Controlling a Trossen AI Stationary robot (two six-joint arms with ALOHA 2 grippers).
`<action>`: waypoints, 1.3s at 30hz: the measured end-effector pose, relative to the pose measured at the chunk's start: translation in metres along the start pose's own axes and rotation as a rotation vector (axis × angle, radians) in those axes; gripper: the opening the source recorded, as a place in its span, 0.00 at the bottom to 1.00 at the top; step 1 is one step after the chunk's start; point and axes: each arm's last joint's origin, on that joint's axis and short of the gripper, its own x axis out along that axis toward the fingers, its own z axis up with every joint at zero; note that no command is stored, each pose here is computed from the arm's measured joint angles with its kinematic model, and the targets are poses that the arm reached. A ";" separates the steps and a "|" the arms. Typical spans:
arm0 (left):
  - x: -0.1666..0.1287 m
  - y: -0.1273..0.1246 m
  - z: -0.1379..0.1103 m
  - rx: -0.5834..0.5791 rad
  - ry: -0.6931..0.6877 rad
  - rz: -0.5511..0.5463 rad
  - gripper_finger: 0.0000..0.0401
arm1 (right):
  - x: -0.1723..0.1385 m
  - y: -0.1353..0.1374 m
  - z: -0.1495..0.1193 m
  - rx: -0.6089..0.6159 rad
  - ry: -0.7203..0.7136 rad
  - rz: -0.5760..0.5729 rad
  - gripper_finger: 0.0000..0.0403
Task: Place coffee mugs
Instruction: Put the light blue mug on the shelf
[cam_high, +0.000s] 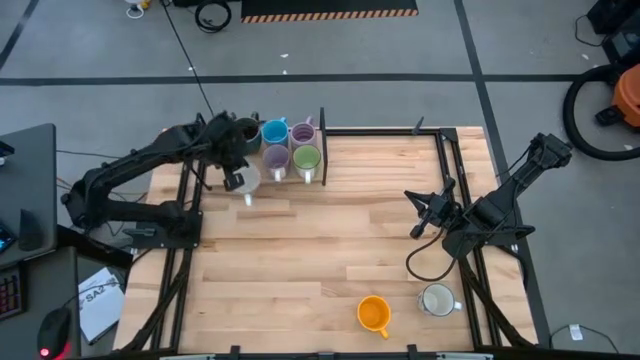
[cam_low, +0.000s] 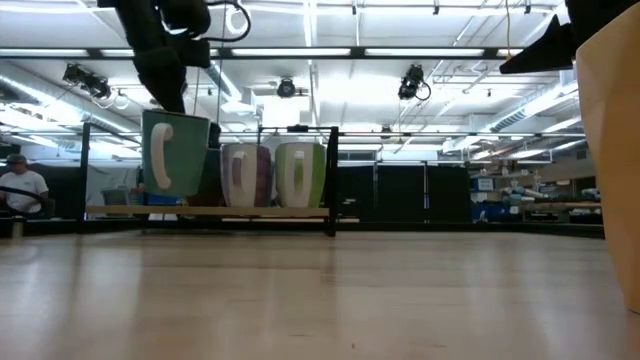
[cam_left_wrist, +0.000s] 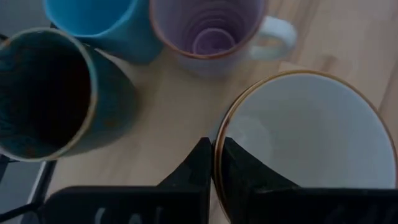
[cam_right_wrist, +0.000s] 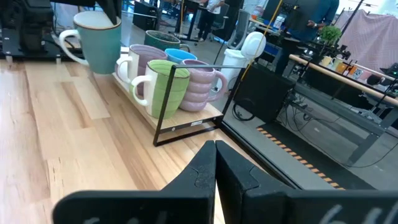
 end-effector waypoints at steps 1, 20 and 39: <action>0.001 0.005 -0.001 0.000 -0.004 -0.002 0.06 | 0.000 0.000 0.000 0.000 0.000 0.000 0.03; 0.014 0.061 -0.011 -0.048 -0.091 -0.051 0.06 | 0.003 -0.001 0.001 0.012 0.006 -0.024 0.03; 0.045 0.076 -0.007 -0.071 -0.055 -0.098 0.06 | 0.005 0.000 0.003 0.012 0.016 -0.003 0.03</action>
